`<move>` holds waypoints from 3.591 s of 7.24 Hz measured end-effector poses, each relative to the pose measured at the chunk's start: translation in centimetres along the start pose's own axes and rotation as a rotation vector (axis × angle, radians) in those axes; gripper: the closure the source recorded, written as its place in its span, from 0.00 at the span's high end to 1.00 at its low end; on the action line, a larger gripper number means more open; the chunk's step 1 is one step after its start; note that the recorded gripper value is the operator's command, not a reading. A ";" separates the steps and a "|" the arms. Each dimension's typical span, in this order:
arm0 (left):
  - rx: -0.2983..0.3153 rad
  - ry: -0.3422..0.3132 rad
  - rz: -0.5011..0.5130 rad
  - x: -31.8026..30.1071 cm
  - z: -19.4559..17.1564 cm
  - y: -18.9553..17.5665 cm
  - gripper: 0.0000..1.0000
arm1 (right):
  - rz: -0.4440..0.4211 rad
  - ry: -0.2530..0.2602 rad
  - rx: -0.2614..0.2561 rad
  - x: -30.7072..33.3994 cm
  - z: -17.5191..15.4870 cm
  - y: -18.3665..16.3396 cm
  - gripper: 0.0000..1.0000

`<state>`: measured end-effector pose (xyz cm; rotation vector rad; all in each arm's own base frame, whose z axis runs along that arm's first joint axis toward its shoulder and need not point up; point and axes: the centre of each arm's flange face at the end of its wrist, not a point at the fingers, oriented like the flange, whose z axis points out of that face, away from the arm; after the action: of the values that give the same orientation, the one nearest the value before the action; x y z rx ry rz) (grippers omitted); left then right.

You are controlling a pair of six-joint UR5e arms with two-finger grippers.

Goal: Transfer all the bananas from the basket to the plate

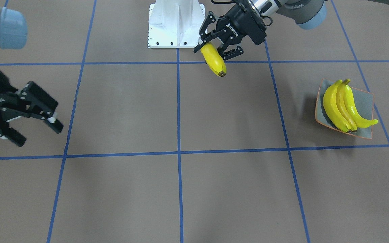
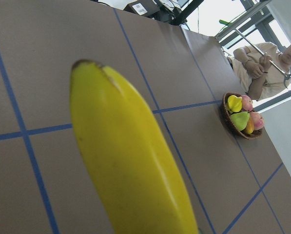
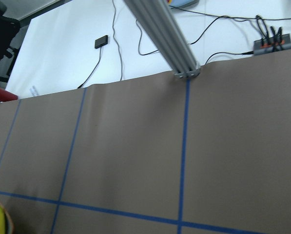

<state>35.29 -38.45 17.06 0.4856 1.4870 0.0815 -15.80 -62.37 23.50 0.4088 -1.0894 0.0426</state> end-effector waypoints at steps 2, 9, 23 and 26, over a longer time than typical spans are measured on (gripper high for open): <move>0.014 -0.160 -0.053 -4.2 -4.6 -0.7 0.00 | -0.097 0.082 -0.032 10.5 -2.3 0.6 1.00; -0.201 -0.587 0.338 -25.8 -17.3 1.7 0.00 | -0.372 0.225 -0.197 30.1 -2.9 4.9 1.00; -0.517 -0.633 0.785 -38.1 -15.6 2.0 0.95 | -0.368 0.220 -0.194 30.4 -3.2 4.9 1.00; -0.513 -0.630 0.789 -38.2 -15.7 2.1 0.99 | -0.366 0.219 -0.192 30.5 -3.4 4.9 1.00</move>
<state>16.83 -45.66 53.32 0.5790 0.5568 0.8328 0.25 -61.73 50.05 0.4140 -0.7821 -0.3319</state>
